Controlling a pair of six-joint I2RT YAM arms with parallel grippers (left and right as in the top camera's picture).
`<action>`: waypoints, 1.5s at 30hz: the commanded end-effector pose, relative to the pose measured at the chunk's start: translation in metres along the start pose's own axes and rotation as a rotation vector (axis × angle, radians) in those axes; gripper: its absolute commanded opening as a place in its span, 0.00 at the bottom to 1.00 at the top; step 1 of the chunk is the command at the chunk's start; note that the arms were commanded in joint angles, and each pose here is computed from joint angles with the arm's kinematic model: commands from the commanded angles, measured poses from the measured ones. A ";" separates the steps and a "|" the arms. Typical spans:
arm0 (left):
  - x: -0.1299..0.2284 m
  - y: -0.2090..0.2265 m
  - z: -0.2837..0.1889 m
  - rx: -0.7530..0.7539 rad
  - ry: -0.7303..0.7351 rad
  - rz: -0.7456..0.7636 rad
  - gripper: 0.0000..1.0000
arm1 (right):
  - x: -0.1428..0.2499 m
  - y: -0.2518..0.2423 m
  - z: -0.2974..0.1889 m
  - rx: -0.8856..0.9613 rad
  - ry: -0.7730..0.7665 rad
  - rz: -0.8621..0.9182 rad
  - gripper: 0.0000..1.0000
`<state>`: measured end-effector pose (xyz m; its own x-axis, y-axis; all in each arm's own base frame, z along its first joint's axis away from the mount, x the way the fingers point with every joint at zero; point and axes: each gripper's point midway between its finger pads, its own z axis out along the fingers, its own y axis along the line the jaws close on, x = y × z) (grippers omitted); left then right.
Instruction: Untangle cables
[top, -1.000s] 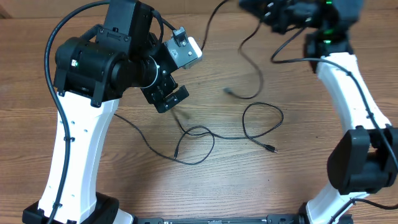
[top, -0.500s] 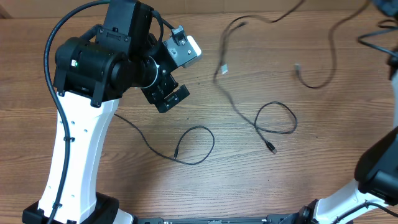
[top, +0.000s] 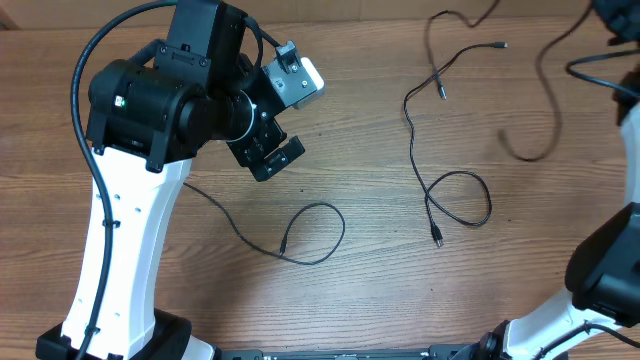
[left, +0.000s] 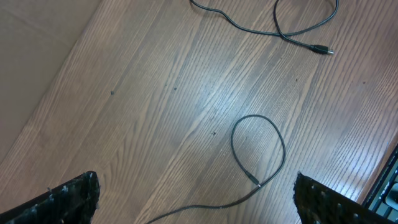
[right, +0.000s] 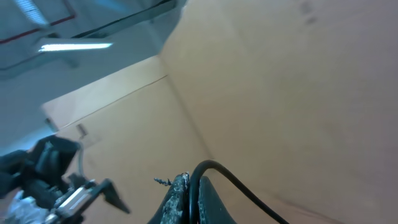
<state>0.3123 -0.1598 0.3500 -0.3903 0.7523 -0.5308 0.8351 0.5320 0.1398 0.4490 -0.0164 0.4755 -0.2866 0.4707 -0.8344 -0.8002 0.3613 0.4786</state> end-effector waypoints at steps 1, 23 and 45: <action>-0.002 -0.001 -0.004 -0.001 -0.014 -0.016 1.00 | -0.008 0.030 0.022 -0.069 0.010 -0.009 0.04; -0.002 -0.001 -0.004 -0.001 -0.014 -0.015 1.00 | -0.114 0.038 -0.060 0.096 -0.299 -0.184 0.04; -0.002 -0.001 -0.004 -0.001 -0.014 -0.016 1.00 | -0.104 -0.058 -0.115 0.437 -0.231 -0.083 0.04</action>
<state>0.3124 -0.1598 0.3499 -0.3905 0.7524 -0.5305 0.8352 0.5319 0.1396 0.4678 -0.1851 0.4922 -0.1019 0.6227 -0.7758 -0.4849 0.6498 0.5853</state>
